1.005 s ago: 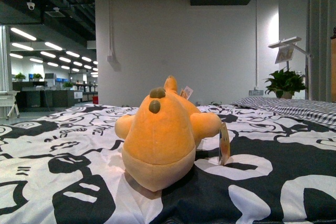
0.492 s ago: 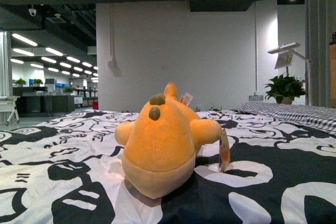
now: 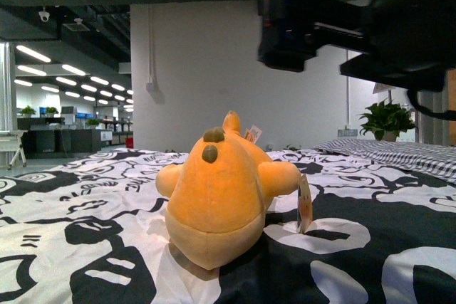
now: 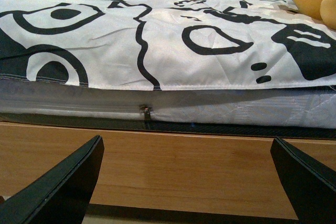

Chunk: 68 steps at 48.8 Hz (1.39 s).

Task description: Put away toys

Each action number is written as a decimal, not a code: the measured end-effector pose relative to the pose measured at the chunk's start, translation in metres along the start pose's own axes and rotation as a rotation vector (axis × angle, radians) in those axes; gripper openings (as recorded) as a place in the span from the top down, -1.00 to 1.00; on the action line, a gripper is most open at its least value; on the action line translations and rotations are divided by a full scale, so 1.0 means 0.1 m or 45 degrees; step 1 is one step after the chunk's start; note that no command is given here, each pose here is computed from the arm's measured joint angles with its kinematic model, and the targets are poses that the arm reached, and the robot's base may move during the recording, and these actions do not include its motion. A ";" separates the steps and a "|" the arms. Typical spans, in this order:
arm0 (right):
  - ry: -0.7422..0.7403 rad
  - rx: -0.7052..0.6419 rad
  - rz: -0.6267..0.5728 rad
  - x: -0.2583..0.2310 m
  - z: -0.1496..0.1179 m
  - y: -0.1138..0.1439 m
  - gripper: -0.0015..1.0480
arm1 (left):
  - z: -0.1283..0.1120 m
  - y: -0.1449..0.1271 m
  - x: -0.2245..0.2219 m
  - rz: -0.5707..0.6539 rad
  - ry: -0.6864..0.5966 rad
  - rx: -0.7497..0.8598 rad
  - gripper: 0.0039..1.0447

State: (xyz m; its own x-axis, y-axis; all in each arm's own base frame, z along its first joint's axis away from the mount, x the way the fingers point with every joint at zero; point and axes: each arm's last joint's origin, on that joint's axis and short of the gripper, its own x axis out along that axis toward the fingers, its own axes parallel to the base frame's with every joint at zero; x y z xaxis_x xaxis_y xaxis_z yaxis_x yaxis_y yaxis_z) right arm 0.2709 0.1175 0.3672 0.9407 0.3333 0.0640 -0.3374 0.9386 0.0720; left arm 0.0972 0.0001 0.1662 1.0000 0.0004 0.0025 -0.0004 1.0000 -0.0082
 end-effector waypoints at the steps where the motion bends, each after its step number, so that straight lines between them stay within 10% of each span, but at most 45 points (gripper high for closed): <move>1: 0.005 -0.005 0.004 0.03 0.00 0.04 -0.99 | 0.00 0.00 0.00 0.000 0.000 0.000 -0.89; 34: 0.121 -0.083 0.010 0.62 -0.26 0.80 -0.99 | 0.00 0.00 0.00 0.000 0.000 0.000 -0.89; 68: 0.152 -0.170 -0.254 0.88 -0.58 0.53 -0.99 | 0.00 0.00 0.00 0.000 0.000 0.000 -0.89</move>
State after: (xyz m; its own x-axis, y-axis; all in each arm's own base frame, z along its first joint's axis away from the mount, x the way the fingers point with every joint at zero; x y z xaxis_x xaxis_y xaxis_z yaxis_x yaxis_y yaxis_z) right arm 0.3382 0.2017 0.3186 0.9884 0.1409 -0.0568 -0.1443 0.9877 -0.0609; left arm 0.0972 0.0001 0.1662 1.0000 0.0004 0.0025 -0.0004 1.0000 -0.0078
